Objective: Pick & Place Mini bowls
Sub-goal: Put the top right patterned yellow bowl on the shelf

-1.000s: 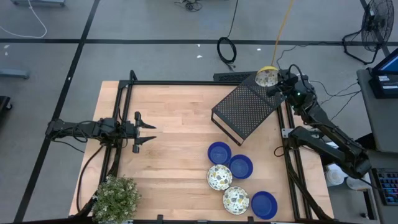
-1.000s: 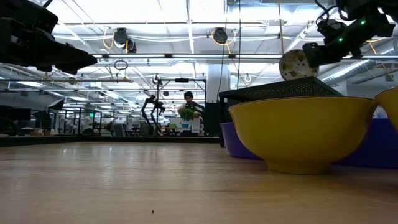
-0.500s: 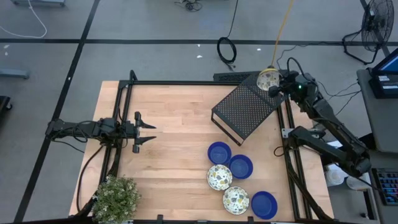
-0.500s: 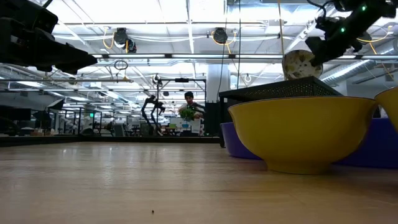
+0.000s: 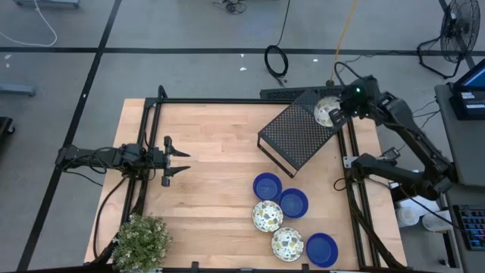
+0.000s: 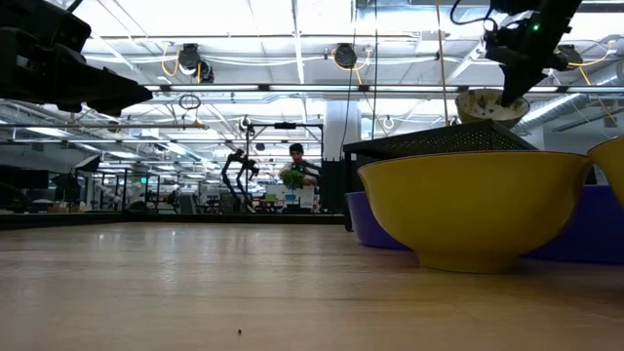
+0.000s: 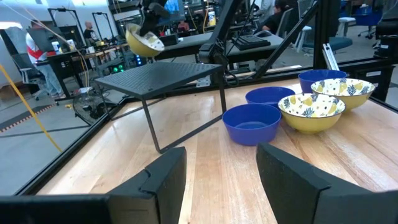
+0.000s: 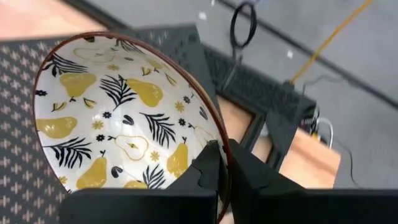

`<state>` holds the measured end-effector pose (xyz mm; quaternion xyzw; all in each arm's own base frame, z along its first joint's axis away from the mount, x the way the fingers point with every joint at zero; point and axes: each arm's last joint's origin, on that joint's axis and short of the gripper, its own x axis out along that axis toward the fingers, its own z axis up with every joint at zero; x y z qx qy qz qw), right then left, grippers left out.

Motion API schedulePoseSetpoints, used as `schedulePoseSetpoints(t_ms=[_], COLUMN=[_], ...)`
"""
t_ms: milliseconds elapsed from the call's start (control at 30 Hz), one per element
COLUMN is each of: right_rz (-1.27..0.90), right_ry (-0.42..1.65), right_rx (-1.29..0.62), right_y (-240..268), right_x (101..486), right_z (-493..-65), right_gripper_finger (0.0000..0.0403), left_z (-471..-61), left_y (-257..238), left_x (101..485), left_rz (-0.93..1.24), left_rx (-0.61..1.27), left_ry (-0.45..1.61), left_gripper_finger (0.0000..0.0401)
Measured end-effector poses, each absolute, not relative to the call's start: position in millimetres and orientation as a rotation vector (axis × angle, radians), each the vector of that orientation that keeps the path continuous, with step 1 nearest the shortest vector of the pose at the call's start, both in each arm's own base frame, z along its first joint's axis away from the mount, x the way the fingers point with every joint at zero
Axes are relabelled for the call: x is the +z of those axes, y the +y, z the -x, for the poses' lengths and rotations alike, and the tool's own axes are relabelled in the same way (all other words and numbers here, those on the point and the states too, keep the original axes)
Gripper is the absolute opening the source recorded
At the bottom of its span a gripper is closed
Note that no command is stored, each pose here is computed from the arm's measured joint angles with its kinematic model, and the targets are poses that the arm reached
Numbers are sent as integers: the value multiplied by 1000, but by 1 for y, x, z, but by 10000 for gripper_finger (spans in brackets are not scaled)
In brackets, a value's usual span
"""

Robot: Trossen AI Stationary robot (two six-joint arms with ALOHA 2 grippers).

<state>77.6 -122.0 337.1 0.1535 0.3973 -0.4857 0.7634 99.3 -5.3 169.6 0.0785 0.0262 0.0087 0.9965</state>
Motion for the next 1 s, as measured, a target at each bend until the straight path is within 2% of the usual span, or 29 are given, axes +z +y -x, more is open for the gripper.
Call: schedulePoseSetpoints(t_ms=[300,600,1000], right_rz=[-596,-517,-472], right_ry=[921,989,1007], right_rx=[-788,-922,-965], right_y=[-128,-136,-138], right_x=[321,317,318], right_z=[-93,-94,-93], right_gripper_finger=[4,5,29], left_z=[-99,-99,-99], left_y=[-5,-5,-5], left_x=[170,169,170], left_rz=[-158,-158,-158], left_rx=[17,18,18], left_ry=[52,53,52], left_gripper_finger=[198,198,198])
